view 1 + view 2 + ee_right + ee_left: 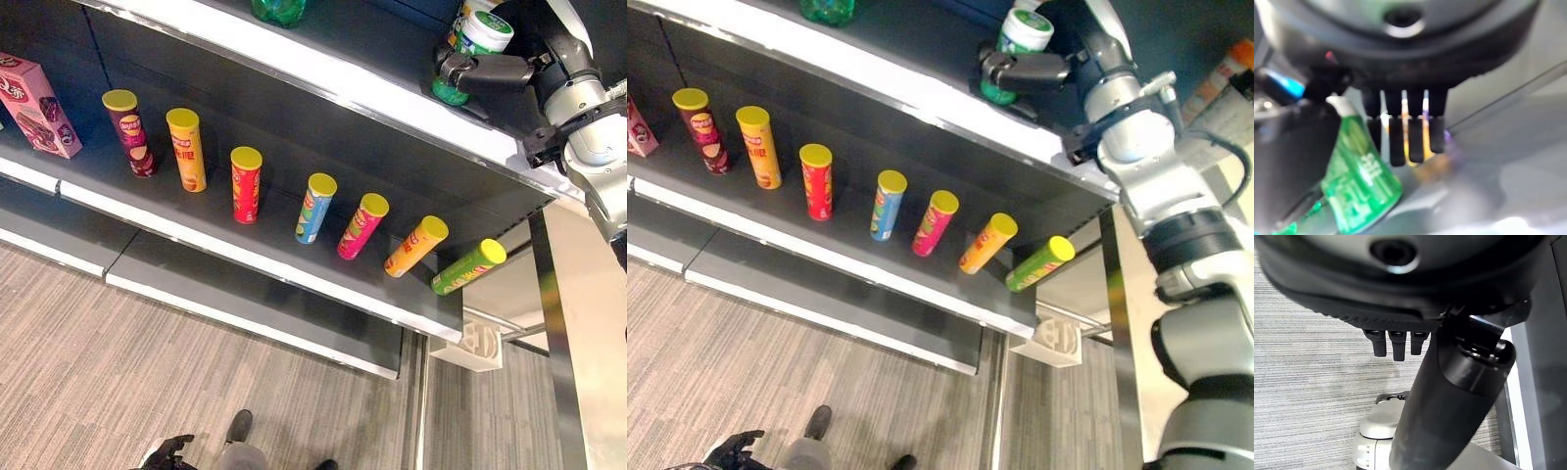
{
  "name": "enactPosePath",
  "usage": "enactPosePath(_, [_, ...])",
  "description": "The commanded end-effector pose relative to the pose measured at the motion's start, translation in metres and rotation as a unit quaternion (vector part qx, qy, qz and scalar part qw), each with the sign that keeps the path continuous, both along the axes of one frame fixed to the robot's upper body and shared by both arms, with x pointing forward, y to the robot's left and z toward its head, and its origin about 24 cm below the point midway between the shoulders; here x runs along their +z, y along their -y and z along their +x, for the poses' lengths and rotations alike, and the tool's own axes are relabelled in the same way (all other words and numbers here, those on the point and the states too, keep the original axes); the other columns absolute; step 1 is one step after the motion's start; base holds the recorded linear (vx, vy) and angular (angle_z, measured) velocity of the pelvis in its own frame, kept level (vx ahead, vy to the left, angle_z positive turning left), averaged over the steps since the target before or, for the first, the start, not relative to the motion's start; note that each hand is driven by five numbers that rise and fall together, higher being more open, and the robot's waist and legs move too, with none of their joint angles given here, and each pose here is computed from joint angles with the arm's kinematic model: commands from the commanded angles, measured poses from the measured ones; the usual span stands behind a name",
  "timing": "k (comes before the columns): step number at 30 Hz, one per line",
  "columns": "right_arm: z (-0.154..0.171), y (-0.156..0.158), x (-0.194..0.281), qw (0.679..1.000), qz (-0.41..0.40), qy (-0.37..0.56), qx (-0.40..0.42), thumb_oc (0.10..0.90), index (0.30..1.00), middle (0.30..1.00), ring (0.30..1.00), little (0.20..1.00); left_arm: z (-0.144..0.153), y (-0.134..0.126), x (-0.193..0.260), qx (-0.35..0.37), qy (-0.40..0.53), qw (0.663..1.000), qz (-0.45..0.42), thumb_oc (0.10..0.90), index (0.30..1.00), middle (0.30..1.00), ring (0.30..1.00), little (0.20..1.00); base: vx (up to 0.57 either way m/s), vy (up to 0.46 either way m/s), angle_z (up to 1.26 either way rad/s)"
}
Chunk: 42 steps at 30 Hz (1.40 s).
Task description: Put the goods on the table back onto the shelves and tidy them up.
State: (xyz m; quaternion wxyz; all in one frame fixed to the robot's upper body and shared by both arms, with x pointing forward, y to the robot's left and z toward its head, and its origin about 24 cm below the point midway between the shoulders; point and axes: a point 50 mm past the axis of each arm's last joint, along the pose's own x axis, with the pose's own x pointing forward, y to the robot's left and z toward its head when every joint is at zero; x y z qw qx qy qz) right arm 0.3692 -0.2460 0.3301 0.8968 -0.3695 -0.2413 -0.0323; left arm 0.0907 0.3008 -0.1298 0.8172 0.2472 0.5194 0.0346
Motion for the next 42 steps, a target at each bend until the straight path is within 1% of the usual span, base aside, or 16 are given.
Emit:
enactPosePath(1, [-0.017,-0.009,0.061,0.993,0.025,0.113,0.014,0.8,0.9,0.9,0.9,0.9,-0.005,-0.012,0.005,-0.025,-0.007,0.999,0.025,0.8,0.9,0.9,0.9,0.9,0.01,-0.025,-0.07])
enactPosePath(6, [-0.021,-0.001,0.068,0.987,0.082,0.137,0.018,0.8,0.9,0.9,0.9,0.9,-0.004,-0.012,0.005,-0.018,-0.008,1.0,0.022,0.8,0.9,0.9,0.9,0.9,0.0,-0.009,-0.02])
enactPosePath(10, [-0.034,0.009,0.077,0.97,0.158,0.181,0.044,0.8,0.9,0.9,0.9,0.9,-0.008,-0.011,0.003,-0.01,-0.012,1.0,0.02,0.8,0.9,0.9,0.9,0.9,0.0,0.0,0.0])
enactPosePath(14, [-0.054,0.015,0.094,0.947,0.194,0.246,0.066,0.8,0.9,0.9,0.9,0.9,-0.011,-0.012,0.002,-0.006,-0.018,1.0,0.022,0.8,0.9,0.9,0.9,0.9,0.0,0.0,0.0])
enactPosePath(18, [-0.076,0.018,0.105,0.927,0.201,0.305,0.082,0.8,0.9,0.9,0.9,0.9,-0.011,-0.011,0.001,-0.002,-0.017,1.0,0.024,0.8,0.9,0.9,0.9,0.9,0.01,0.001,-0.01])
enactPosePath(19, [-0.101,0.019,0.111,0.91,0.187,0.357,0.1,0.8,0.9,0.9,0.9,0.9,-0.011,-0.01,0.001,-0.002,-0.015,1.0,0.023,0.8,0.9,0.9,0.9,0.9,0.03,0.003,-0.03])
enactPosePath(23, [-0.136,0.022,0.108,0.887,0.159,0.419,0.11,0.8,0.9,0.9,0.9,0.9,-0.012,-0.007,0.0,0.0,-0.012,1.0,0.022,0.8,0.9,0.9,0.9,0.9,0.02,0.012,-0.06])
enactPosePath(27, [-0.146,0.022,0.089,0.89,0.142,0.418,0.119,0.8,0.9,0.9,0.9,0.9,-0.01,-0.003,-0.001,0.004,-0.004,1.0,0.017,0.8,0.9,0.9,0.9,0.9,0.0,0.018,-0.14])
enactPosePath(28, [-0.149,0.023,0.078,0.892,0.145,0.409,0.127,0.8,0.9,0.9,0.9,0.9,-0.01,-0.004,0.0,0.001,-0.004,1.0,0.019,0.8,0.9,0.9,0.9,0.9,-0.01,0.014,-0.15])
enactPosePath(32, [-0.141,0.005,0.015,0.911,0.184,0.294,0.221,0.8,0.9,0.9,0.9,0.9,-0.004,0.006,-0.002,-0.009,0.006,1.0,0.001,0.8,0.9,0.9,0.9,0.9,-0.03,0.01,-0.23])
enactPosePath(34, [-0.137,-0.002,-0.015,0.907,0.229,0.234,0.264,0.8,0.9,0.9,0.9,0.9,0.002,0.011,-0.002,-0.023,0.012,1.0,-0.006,0.8,0.9,0.9,0.9,0.9,-0.03,0.012,-0.2])
enactPosePath(35, [-0.137,-0.001,-0.016,0.907,0.23,0.232,0.264,0.8,0.9,0.9,0.9,0.9,0.001,0.01,-0.002,-0.023,0.011,1.0,-0.005,0.8,0.9,0.9,0.9,0.9,-0.06,0.004,-0.29])
enactPosePath(36, [-0.135,-0.016,-0.068,0.89,0.298,0.119,0.324,0.8,0.9,0.9,0.9,0.9,0.01,0.01,0.002,-0.033,0.024,0.999,-0.008,0.8,0.9,0.9,0.9,0.9,-0.04,-0.02,-0.29])
enactPosePath(38, [-0.136,-0.028,-0.102,0.874,0.338,0.044,0.347,0.8,0.9,0.9,0.9,0.9,0.017,0.009,0.006,-0.043,0.034,0.998,-0.008,0.8,0.9,0.9,0.9,0.9,-0.03,-0.015,-0.3])
enactPosePath(40, [-0.14,-0.033,-0.138,0.867,0.36,-0.035,0.341,0.8,0.9,0.9,0.9,0.9,0.022,0.008,0.009,-0.048,0.044,0.998,-0.011,0.8,0.9,0.9,0.9,0.9,-0.02,-0.003,-0.35])
enactPosePath(42, [-0.15,-0.035,-0.201,0.837,0.421,-0.159,0.313,0.8,0.9,0.9,0.9,0.9,0.025,0.013,0.01,-0.06,0.055,0.996,-0.024,0.8,0.9,0.9,0.9,0.9,0.01,-0.01,-0.33])
